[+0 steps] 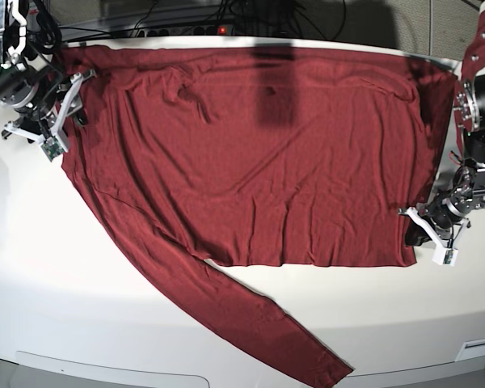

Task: Fold the T-shirt properly
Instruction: 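Release the edge with the left gripper and move it to the hem corner, then release the shoulder corner with the right gripper and move it to the hem corner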

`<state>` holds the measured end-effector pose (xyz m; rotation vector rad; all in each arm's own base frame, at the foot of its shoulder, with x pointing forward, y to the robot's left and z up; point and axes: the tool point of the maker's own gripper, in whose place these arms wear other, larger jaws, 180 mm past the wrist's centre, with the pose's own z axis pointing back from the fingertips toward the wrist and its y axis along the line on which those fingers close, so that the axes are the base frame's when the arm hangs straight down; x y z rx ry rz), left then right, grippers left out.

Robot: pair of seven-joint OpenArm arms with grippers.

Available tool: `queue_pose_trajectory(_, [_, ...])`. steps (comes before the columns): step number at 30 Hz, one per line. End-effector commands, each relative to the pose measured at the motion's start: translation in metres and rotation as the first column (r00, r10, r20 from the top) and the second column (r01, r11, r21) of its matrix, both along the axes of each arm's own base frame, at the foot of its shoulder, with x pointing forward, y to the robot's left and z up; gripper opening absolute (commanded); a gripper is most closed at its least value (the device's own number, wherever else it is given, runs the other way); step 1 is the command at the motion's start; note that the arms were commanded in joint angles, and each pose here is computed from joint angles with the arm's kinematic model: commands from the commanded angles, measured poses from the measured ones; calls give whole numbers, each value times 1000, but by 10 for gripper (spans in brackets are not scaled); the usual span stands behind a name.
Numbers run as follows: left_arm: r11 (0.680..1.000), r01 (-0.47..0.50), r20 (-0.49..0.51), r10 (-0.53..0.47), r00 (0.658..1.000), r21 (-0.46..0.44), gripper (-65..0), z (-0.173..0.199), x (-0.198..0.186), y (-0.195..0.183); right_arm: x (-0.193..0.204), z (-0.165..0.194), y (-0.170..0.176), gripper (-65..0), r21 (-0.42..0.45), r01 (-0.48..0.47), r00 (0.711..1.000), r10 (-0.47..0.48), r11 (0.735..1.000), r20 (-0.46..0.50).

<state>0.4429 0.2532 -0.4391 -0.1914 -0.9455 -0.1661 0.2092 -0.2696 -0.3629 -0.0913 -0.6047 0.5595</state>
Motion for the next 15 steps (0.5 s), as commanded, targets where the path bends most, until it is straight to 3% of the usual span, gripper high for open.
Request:
queue_pose_trajectory(1, [999, -33, 52, 33, 998, 0, -650, 18, 13, 14, 10, 12, 1, -396, 4, -15, 998, 15, 1000, 53])
queue_pose_trajectory(6, [986, -133, 113, 144, 983, -101, -650, 35, 20, 31, 29, 27, 7, -396, 34, -36, 989, 31, 999, 142])
queue_pose_trajectory(10, [986, -133, 92, 142, 986, -103, -650, 32, 19, 28, 61, 53, 10, -396, 45, -47, 967, 34, 998, 254])
queue_pose_trajectory(15, [987, -127, 61, 134, 989, -100, -650, 26, 16, 24, 95, 61, 3, -396, 139, 8, 961, -46, 990, 272])
